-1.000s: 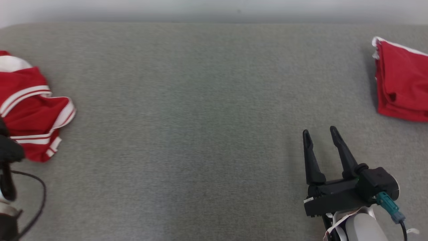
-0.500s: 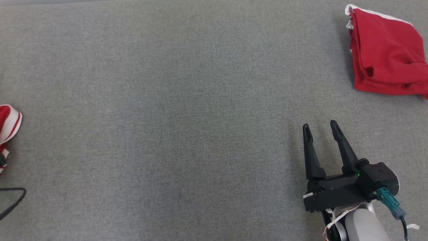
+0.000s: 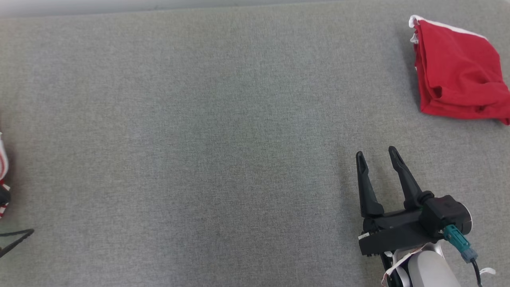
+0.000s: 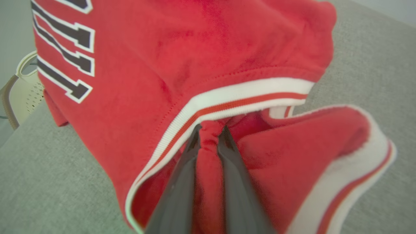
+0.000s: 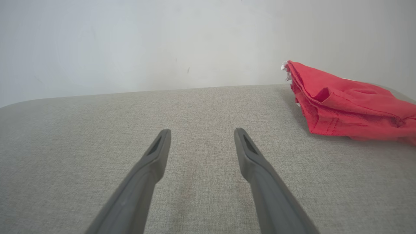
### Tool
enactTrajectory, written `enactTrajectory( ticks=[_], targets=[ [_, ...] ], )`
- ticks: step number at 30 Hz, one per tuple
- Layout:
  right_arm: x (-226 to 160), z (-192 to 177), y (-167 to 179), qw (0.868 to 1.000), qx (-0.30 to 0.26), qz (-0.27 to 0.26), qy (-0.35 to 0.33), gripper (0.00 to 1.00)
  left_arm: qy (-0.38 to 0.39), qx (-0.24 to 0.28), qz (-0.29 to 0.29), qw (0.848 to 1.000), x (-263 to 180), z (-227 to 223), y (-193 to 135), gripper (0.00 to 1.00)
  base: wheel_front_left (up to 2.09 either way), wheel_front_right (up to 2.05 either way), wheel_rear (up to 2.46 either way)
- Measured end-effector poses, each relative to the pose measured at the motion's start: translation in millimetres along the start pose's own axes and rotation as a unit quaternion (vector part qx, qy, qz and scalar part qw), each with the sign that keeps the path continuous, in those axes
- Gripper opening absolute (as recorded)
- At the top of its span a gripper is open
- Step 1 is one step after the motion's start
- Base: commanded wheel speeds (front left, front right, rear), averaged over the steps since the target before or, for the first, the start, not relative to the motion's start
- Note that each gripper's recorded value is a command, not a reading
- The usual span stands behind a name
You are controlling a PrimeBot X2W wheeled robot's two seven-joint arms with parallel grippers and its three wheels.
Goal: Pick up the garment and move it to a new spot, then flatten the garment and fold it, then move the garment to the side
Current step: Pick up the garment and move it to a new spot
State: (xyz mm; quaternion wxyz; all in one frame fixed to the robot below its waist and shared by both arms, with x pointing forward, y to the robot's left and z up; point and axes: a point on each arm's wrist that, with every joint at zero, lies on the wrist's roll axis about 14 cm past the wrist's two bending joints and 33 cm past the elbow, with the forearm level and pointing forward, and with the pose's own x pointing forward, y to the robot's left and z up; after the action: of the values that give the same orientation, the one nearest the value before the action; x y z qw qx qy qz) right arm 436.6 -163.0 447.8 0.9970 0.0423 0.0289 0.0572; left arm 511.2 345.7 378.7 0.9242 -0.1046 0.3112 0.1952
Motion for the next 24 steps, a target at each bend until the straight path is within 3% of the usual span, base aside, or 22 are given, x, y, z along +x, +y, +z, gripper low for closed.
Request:
enactTrajectory(
  ticks=[6,11,17,24],
  targets=[
    [-7.4,3.8,3.9,1.000,0.001,0.003,-0.003,1.00,-0.093,-0.005,-0.024,0.995,-15.7,40.8,-5.0,0.00,0.00,0.00,0.00],
    [-13.1,9.3,8.5,1.000,0.003,0.008,-0.008,1.00,-0.187,0.005,-0.057,0.981,-40.3,92.2,-18.7,0.00,0.00,0.00,0.00],
    [-19.2,19.2,16.5,1.000,0.007,0.017,-0.021,1.00,-0.288,0.026,-0.107,0.951,-82.9,151.9,-48.7,0.00,0.00,0.00,0.00],
    [-29.3,28.4,15.7,0.999,0.015,0.012,-0.032,1.00,-0.379,0.030,-0.200,0.903,-149.2,206.5,-117.7,0.00,0.00,0.00,0.00]
  ],
)
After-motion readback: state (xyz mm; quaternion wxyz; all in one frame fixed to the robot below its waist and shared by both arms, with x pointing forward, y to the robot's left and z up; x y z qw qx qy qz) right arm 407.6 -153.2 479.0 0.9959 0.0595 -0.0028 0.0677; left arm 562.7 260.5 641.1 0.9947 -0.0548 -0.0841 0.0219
